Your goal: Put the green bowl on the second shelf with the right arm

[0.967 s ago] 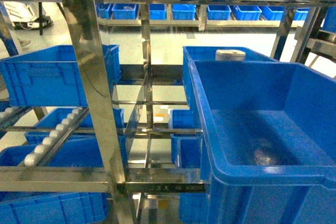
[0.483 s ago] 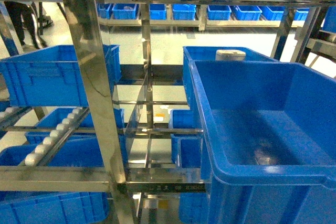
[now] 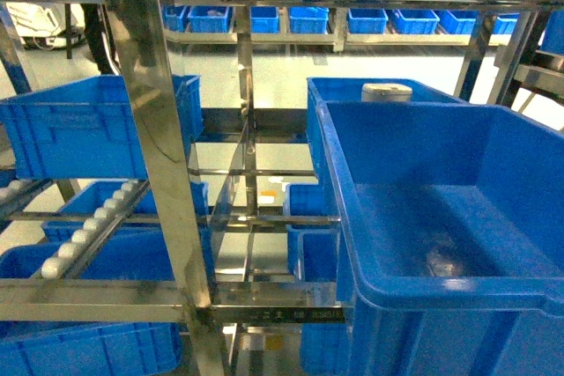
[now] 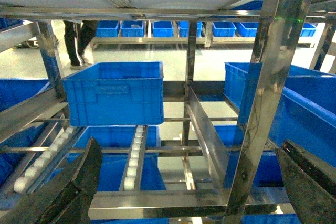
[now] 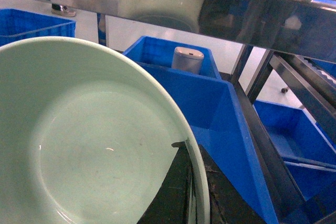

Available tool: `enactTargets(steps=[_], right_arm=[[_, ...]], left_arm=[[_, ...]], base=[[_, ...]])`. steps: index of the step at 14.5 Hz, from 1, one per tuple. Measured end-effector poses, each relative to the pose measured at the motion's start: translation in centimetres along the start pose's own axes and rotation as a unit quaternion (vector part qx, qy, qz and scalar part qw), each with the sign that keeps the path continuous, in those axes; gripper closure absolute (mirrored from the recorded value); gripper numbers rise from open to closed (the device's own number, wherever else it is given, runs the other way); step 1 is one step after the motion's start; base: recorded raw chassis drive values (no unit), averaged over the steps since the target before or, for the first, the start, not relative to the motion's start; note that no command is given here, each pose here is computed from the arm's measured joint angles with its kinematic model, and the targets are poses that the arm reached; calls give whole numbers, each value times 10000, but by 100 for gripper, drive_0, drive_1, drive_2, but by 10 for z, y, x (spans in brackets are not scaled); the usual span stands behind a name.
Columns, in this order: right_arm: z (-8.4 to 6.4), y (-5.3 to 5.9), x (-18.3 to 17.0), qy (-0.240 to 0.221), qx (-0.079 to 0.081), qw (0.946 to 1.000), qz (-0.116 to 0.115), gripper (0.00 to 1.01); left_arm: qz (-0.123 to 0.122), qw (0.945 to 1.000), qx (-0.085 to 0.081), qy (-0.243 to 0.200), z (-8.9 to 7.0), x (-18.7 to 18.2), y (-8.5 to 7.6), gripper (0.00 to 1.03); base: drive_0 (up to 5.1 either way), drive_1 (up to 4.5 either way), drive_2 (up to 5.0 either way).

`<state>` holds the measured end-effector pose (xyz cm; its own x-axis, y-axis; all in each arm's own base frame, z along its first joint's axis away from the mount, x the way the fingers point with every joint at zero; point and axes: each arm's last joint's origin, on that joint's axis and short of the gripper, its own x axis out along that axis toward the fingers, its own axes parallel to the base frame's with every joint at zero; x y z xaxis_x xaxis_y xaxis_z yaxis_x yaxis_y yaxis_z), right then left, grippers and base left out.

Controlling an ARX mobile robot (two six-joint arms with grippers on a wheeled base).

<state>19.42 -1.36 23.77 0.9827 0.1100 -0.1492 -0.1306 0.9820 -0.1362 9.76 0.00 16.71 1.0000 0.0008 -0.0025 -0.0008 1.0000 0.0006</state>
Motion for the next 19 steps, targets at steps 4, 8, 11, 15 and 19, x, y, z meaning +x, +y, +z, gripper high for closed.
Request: enactTargets(steps=[4,8,11,15,19], right_arm=[[-27,-5,40,561,-58,9984,87,99],[-37,-11,86,878,-115,9959,176,99],[-48,-17,120,1170,-57,9929,195,99],[-69,-33,153,1486,49,9889,52,99],[-99,-70,185,1764,444,9828,-314,99]], left_arm=[[0,10000,0,0,0,0,0,5],[0,10000,0,0,0,0,0,5],[0,10000,0,0,0,0,0,5],[0,10000,0,2,0,0,0,5],[0,10000,0,0,0,0,0,5]], base=[[0,0,0],[0,0,0],[0,0,0],[0,0,0],[0,0,0]])
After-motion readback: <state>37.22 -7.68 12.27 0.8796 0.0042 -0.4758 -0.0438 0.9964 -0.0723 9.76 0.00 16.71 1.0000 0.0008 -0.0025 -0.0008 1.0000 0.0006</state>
